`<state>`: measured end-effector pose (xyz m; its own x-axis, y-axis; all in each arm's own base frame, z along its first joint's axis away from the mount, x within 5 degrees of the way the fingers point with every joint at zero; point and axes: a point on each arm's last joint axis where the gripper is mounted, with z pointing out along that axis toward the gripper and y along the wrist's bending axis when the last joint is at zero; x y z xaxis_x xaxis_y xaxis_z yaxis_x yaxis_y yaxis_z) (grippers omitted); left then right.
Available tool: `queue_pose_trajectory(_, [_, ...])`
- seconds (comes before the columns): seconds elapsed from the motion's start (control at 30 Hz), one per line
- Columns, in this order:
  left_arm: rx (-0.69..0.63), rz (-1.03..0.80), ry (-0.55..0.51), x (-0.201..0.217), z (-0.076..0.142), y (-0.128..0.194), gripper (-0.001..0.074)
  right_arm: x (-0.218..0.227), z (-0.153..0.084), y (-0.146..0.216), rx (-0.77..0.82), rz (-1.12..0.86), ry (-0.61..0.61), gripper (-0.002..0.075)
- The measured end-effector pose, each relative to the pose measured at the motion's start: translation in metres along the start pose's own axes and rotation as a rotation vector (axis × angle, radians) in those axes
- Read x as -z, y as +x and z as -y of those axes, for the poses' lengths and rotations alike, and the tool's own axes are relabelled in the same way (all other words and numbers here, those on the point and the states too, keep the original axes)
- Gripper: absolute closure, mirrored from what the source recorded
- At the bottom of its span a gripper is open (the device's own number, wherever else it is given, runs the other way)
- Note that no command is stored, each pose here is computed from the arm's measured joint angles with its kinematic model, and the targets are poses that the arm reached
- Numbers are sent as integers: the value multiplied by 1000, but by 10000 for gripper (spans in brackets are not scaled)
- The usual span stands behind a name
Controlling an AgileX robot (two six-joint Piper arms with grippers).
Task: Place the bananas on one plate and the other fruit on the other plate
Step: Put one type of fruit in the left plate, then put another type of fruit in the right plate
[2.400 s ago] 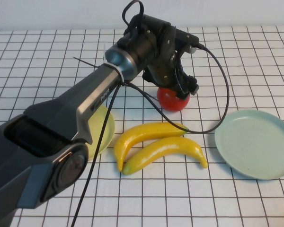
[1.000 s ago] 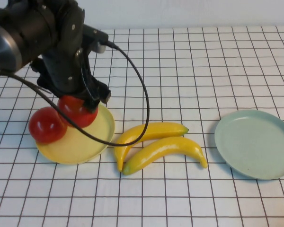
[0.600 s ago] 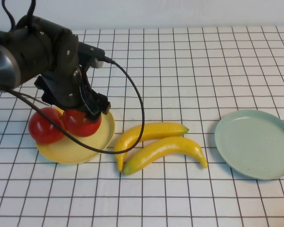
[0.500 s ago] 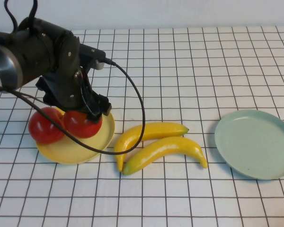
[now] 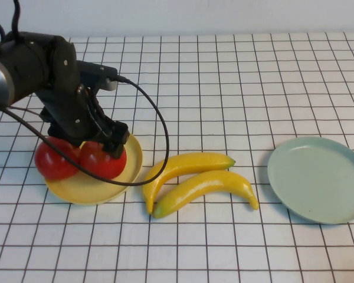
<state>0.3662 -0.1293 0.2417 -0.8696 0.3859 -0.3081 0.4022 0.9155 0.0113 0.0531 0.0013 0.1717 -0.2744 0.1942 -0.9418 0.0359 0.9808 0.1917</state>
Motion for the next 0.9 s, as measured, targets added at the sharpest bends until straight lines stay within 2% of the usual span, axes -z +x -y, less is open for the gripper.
queue_pose_trajectory(0.2, [-13,6,41,0,-3,0,66,0,0,0,0,0,0,743])
queue_pose_trajectory(0.9, [-43,20,49,22,-3,-13,66,0,0,0,0,0,0,743])
